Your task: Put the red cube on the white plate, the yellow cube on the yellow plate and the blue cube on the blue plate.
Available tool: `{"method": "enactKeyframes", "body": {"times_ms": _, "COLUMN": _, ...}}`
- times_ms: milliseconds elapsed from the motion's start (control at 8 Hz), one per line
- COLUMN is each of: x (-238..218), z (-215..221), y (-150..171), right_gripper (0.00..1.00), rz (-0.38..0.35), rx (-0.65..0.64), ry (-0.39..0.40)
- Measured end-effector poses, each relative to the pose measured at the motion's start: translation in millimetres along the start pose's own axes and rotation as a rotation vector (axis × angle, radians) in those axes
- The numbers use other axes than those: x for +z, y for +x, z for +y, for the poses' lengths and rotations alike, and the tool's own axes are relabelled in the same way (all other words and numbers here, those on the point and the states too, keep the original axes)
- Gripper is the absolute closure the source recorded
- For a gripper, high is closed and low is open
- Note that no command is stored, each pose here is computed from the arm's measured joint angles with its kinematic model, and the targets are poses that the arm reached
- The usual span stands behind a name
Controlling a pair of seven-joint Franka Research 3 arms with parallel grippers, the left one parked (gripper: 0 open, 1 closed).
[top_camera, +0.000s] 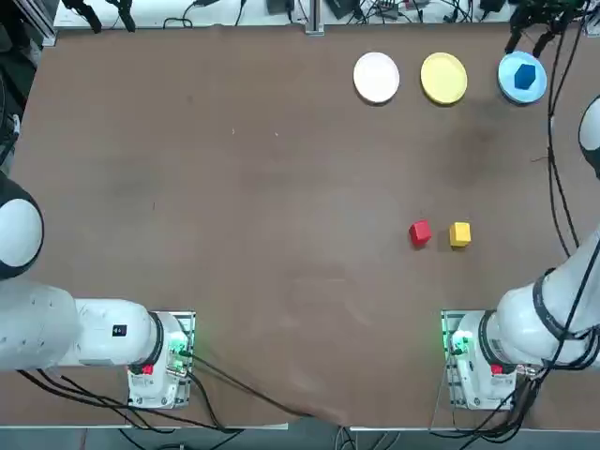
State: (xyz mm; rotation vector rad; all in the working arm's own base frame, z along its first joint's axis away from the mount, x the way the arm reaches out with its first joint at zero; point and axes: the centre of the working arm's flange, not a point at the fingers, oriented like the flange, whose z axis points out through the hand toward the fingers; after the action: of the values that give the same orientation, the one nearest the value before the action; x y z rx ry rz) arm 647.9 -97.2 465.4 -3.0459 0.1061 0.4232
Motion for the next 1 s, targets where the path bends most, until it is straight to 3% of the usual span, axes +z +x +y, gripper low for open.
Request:
{"method": "enactKeyframes", "body": {"times_ms": 250, "x": 11, "z": -26, "y": -50, "right_gripper": 0.0, "rz": -0.017, "rx": -0.028, "ry": -0.005}}
{"method": "enactKeyframes", "body": {"times_ms": 500, "x": 52, "z": -53, "y": -104, "right_gripper": 0.0, "rz": -0.029, "rx": -0.07, "ry": -0.017}}
{"method": "enactKeyframes", "body": {"times_ms": 750, "x": 114, "z": -58, "y": -148, "right_gripper": 0.0, "rz": -0.107, "rx": -0.099, "ry": -0.018}}
{"method": "enactKeyframes", "body": {"times_ms": 1000, "x": 162, "z": -54, "y": -167, "right_gripper": 0.0, "rz": -0.205, "rx": -0.103, "ry": -0.012}}
